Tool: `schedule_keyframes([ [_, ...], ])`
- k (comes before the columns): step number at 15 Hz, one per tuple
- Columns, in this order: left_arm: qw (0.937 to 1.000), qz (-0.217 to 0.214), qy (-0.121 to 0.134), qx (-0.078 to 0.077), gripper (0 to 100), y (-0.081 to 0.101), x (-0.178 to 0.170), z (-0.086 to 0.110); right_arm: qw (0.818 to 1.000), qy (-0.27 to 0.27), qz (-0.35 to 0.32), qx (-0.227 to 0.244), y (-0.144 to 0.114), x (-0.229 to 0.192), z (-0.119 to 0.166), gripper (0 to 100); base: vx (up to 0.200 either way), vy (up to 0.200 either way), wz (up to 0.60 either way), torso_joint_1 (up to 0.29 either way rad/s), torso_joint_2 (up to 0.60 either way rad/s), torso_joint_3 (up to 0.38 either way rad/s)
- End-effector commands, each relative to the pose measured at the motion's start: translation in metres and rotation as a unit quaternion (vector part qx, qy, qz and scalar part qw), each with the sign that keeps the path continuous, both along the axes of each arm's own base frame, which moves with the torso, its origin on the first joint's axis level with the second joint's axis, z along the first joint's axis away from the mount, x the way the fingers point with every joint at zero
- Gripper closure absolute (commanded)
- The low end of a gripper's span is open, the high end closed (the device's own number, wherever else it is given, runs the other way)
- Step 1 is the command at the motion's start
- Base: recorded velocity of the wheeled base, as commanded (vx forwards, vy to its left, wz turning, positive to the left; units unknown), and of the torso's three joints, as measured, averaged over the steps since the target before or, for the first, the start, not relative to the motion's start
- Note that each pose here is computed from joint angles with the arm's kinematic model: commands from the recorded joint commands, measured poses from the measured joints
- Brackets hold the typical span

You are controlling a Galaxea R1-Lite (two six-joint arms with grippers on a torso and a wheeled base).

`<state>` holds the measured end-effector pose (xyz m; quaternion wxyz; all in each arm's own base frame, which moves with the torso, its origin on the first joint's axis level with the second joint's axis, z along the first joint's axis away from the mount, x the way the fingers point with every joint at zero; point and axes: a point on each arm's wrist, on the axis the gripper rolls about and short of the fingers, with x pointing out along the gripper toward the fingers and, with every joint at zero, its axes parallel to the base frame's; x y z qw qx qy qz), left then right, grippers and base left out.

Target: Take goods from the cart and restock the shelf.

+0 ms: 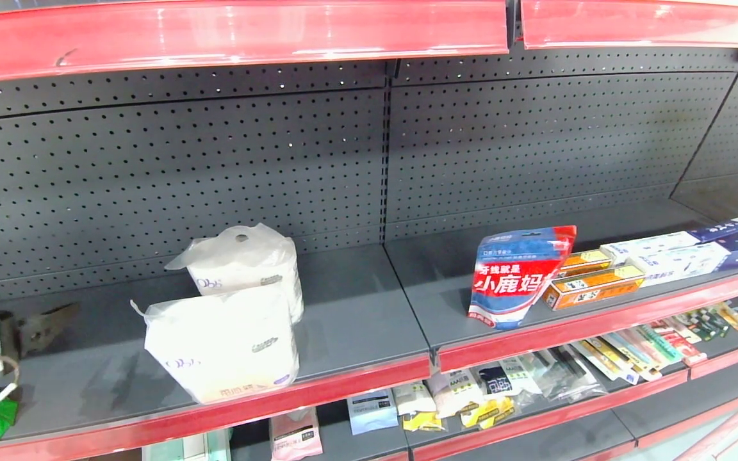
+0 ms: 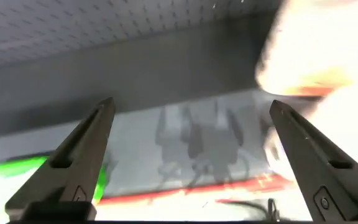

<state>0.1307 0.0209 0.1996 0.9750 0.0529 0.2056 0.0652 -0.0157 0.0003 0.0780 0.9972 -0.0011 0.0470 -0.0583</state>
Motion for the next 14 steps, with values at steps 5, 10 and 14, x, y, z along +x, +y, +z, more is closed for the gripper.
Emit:
schedule_keyframes([
  [5,0.9802,-0.112,-0.164,-0.002,0,-0.027,-0.148,-0.045,1.000,0.001,0.000,0.000,0.000,0.000,0.000,0,0.000,0.000,0.00,0.000,0.00,0.000],
  [10,0.9861,-0.084,-0.143,-0.008,0,-0.026,-0.152,-0.109,1.000,0.001,-0.001,0.000,0.000,0.000,0.000,0,0.000,0.000,0.00,0.000,0.00,0.000],
  [14,0.9872,0.005,-0.157,-0.028,0,-0.022,-0.147,-0.121,1.000,0.001,-0.001,0.000,0.000,0.000,0.000,0,0.000,0.000,0.00,0.000,0.00,0.000],
])
